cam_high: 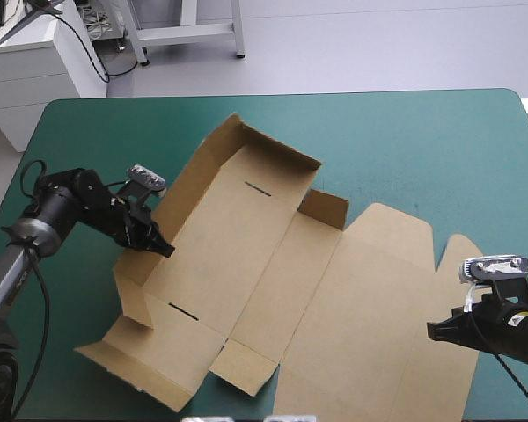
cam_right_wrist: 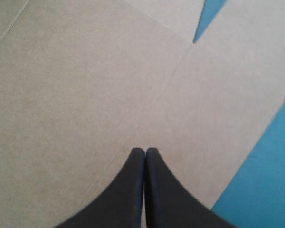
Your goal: Fold the box
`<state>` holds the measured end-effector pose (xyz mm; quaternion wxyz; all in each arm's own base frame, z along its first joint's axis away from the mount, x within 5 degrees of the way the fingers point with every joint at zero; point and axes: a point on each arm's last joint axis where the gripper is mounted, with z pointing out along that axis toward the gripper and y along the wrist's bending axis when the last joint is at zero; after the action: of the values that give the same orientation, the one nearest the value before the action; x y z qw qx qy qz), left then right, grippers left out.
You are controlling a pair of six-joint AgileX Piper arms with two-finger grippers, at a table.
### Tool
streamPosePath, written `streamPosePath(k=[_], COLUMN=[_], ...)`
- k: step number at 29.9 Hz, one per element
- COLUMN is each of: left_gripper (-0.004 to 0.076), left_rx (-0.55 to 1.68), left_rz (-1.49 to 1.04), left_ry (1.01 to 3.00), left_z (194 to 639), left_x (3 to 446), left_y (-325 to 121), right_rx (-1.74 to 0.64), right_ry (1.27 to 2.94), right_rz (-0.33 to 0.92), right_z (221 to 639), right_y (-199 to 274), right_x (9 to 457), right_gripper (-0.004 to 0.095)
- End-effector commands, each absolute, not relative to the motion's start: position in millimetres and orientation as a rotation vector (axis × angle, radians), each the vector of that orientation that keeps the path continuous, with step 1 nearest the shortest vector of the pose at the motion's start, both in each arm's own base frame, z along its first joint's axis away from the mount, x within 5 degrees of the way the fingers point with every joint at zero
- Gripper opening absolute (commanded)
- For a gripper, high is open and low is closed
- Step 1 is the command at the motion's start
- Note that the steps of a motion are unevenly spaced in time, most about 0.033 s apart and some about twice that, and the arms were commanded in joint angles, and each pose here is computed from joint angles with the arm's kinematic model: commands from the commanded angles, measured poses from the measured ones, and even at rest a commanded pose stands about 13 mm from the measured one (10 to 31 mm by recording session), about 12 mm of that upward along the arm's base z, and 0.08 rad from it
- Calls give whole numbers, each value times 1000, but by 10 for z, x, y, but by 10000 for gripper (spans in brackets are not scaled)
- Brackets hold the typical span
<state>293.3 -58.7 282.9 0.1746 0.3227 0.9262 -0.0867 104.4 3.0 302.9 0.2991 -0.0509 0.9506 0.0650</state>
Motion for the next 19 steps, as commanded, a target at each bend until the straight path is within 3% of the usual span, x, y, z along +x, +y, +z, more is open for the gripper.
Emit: streamPosePath(k=[1,9,19], left_gripper=[-8,-8,-8], left_rx=[1035,1350,1391], left_rz=[-92,233,543], left_ry=[2356,1932,1660], left_z=[3286,3595,3638], left_x=[2991,2879,2774], left_y=[-894,-1597,-2091], right_rx=[-146,-151,-155], right_ry=[2494,2514,2496], right_rz=[183,202,244], right_z=[3105,3096,3108], right_y=[43,55,84], right_x=[1054,1037,1045], right_gripper=[-19,-19,-19])
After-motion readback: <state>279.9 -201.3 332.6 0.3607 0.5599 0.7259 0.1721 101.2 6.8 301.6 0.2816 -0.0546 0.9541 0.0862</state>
